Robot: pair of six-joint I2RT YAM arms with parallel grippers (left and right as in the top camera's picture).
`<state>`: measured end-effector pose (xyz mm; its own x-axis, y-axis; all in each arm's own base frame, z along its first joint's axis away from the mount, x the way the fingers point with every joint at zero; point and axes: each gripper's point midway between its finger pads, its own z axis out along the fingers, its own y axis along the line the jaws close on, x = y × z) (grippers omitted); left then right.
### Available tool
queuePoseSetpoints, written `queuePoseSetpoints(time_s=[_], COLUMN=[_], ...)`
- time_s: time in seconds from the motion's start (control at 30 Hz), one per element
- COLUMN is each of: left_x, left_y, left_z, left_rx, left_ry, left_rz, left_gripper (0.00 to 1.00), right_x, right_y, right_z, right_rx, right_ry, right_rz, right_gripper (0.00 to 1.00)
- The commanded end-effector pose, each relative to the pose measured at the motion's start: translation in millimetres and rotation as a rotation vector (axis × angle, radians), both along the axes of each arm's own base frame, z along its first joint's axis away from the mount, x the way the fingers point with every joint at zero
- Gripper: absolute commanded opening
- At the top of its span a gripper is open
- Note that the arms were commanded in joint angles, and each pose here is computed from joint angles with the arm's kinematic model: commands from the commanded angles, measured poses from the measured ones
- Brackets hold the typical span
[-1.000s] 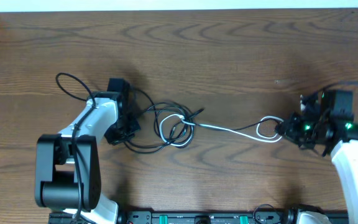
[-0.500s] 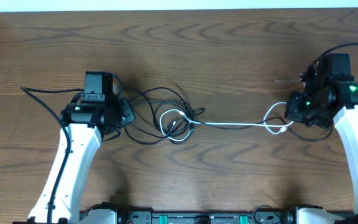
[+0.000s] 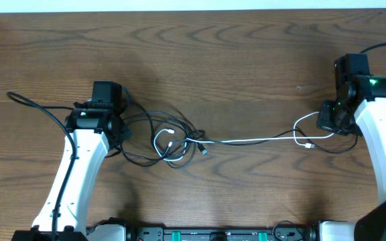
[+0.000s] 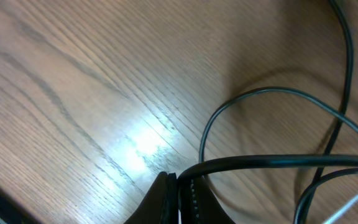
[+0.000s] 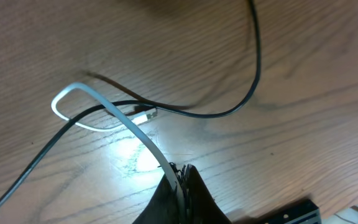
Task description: Untangle cables
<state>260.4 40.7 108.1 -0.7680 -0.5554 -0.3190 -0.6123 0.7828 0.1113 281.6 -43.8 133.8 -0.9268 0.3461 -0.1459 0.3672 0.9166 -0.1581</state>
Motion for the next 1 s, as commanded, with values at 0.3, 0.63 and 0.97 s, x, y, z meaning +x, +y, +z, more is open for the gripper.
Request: queuePoseSetpoints(time_s=[0.3,0.63,0.97], left_x=[4,-1,-3], left_y=[-71,-108,-145], left_z=[-27,-30,-25], left_rx=[-0.391,-0.495,-0.584], left_ry=[-0.007,0.006,0.001], left_rz=[-0.139,-0.244,-0.285], left_gripper=[0.08,0.57,0.58], right_x=[36,46,54], right_y=[106,138,154], right_z=[15,4,-14], right_rx=[0.583,0.629,0.627], right_ry=[-0.156,-0.216,-0.272], right_rz=[0.313,0.415,0.474], right_gripper=[0.01,0.01,0.01])
